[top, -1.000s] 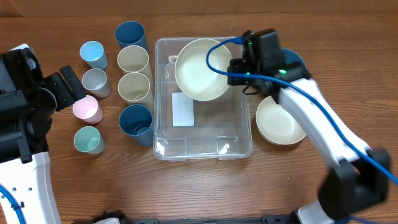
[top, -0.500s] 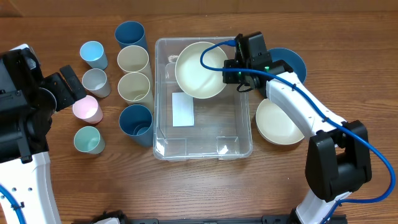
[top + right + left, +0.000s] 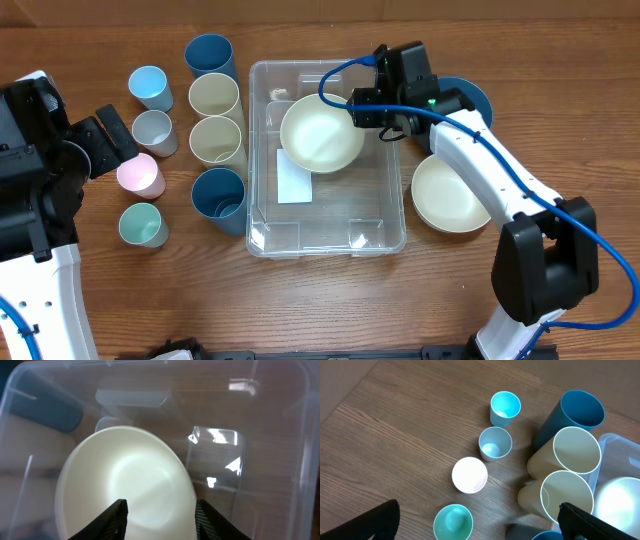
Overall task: Pack container
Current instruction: 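Lift the cream bowl with the right gripper and place it in the container, then move the right gripper to the second cream bowl and grasp its rim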
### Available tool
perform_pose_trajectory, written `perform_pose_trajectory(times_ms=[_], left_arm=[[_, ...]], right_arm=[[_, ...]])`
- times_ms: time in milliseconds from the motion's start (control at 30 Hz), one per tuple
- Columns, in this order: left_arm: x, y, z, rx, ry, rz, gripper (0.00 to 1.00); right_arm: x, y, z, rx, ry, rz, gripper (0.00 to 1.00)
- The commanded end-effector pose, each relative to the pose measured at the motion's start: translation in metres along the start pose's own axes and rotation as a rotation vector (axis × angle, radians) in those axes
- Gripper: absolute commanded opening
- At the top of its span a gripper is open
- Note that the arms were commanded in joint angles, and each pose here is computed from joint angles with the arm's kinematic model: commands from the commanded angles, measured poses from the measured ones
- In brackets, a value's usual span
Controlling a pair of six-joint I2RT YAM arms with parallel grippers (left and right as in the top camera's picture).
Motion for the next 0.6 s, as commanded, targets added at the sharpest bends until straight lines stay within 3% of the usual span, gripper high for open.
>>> perform_pose_trajectory(times_ms=[0,233,333,567], left_arm=[[-0.005,0.001,-0.005,-0.008,-0.025,0.019,1.0],[-0.005,0.001,-0.005,-0.008,-0.025,0.019,1.0],[-0.005,0.001,-0.005,-0.008,-0.025,0.019,1.0],[-0.005,0.001,-0.005,-0.008,-0.025,0.018,1.0]], right_arm=[[-0.031,0.02,-0.069,-0.034,-0.115,-0.035,0.46],[-0.005,-0.004,-0.17,0.078,-0.062,0.074,0.53],[0.022,-0.048,-0.199,0.24,0.027,0.267,0.63],[0.068,-0.137,-0.201,0.383,0.135,0.551,0.63]])
Point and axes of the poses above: each gripper's point midway between its finger pads, its own z axis out along the fingers, its own y axis along the line the jaws close on, x = y × z, the point moved 8 cm from there along -z, back along the fingers, and after that the axes turned 7 degrees about -z, right-handed, at the moved point
